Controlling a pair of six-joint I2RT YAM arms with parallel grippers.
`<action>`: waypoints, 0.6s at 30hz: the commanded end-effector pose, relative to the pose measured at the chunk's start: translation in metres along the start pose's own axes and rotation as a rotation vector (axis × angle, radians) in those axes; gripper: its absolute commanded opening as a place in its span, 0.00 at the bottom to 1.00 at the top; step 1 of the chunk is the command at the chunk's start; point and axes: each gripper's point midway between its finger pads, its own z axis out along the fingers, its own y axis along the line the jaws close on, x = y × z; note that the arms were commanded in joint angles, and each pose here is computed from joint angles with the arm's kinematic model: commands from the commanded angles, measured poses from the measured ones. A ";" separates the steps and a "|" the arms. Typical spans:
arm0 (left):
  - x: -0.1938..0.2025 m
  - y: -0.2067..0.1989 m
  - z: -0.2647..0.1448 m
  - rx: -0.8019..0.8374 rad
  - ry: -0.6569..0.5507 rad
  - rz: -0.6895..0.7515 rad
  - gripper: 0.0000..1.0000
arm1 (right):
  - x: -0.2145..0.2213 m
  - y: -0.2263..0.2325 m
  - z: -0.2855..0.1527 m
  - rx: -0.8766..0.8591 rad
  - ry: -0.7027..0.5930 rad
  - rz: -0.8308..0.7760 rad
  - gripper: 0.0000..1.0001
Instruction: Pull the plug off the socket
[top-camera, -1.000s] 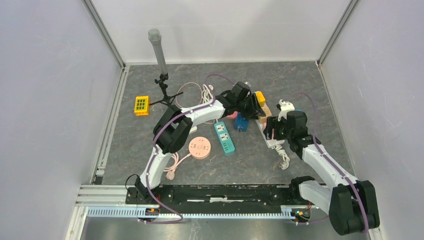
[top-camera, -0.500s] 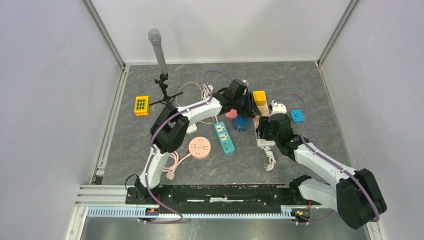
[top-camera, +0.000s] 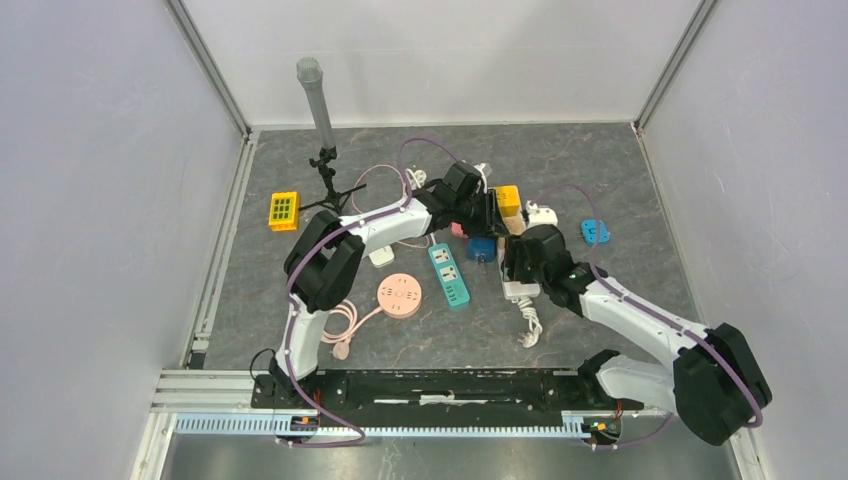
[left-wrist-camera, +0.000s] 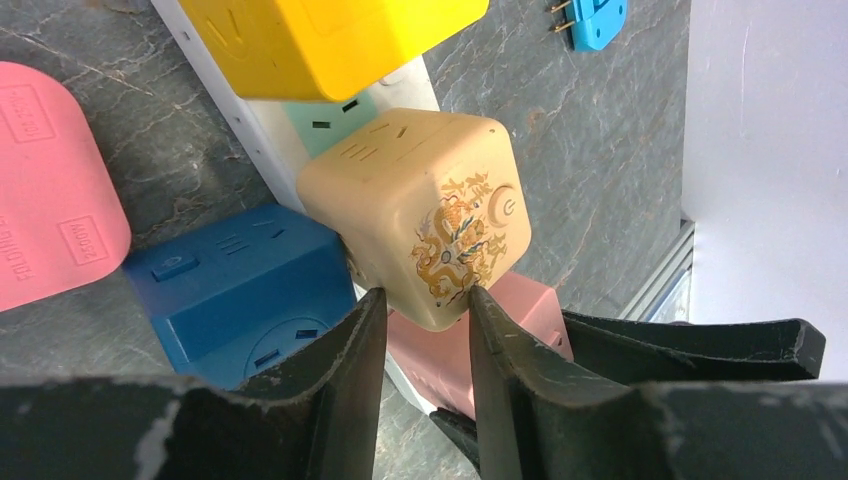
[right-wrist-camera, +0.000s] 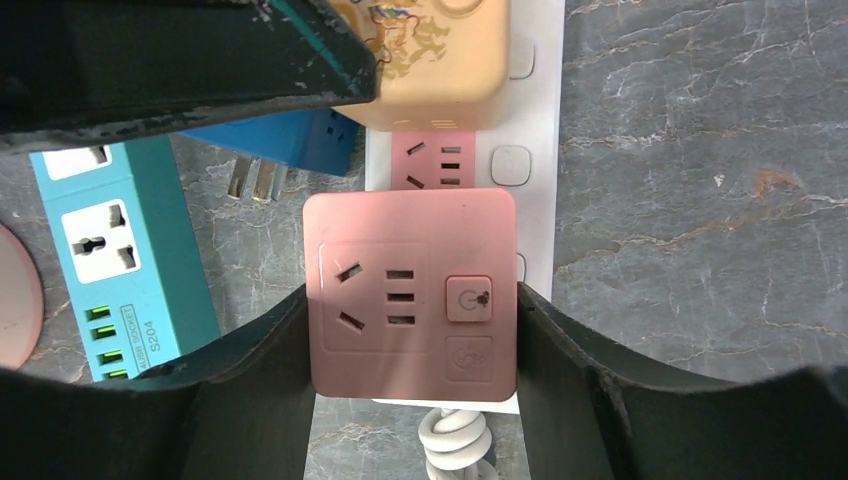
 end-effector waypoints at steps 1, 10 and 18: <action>0.045 0.073 -0.005 -0.193 0.169 0.033 0.40 | -0.037 0.034 -0.001 -0.028 -0.093 -0.018 0.00; 0.046 0.076 -0.004 -0.201 0.183 0.039 0.40 | -0.056 0.054 -0.005 -0.115 -0.143 -0.026 0.00; 0.047 0.075 -0.006 -0.199 0.195 0.047 0.40 | -0.050 0.072 0.004 -0.111 -0.114 -0.064 0.00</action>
